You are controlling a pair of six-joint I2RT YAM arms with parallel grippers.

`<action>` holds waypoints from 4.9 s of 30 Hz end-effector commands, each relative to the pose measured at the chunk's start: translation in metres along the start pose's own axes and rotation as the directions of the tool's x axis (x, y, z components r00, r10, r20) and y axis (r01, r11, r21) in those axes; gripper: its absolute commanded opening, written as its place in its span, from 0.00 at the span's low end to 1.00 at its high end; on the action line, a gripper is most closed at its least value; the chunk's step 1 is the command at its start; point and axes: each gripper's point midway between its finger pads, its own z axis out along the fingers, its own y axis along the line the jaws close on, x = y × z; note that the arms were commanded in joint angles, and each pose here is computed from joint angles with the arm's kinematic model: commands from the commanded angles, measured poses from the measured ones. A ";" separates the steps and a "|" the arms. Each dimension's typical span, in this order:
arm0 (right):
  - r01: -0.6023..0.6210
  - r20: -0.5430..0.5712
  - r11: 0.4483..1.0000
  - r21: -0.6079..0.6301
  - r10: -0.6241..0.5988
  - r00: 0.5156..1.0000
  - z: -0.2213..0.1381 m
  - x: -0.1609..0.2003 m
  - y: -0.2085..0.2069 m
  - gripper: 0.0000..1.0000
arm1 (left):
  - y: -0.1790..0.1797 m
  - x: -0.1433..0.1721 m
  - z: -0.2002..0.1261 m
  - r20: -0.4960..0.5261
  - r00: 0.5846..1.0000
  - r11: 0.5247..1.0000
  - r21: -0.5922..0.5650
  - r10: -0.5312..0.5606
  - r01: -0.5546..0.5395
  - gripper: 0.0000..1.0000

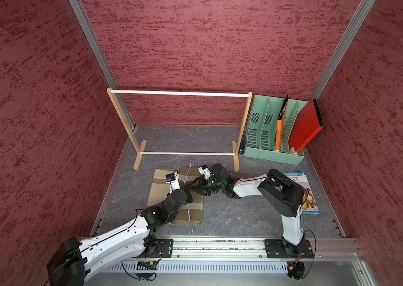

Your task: Hang the scarf on the hanger

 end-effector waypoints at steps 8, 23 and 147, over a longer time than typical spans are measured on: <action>0.060 0.106 0.998 0.028 -0.063 0.992 -0.052 0.002 -0.005 0.45 | -0.015 -0.007 0.001 -0.005 0.999 0.998 0.043 0.036 -0.036 0.00; -0.206 0.224 0.964 -0.167 0.241 0.944 -0.056 -0.044 0.011 0.57 | -0.036 -0.004 0.008 -0.038 0.996 0.992 0.100 0.078 -0.074 0.00; -0.135 0.103 0.989 -0.056 0.140 0.985 -0.040 -0.057 0.013 0.00 | 0.085 -0.014 0.027 -0.413 0.905 0.978 -0.208 -0.102 0.015 0.00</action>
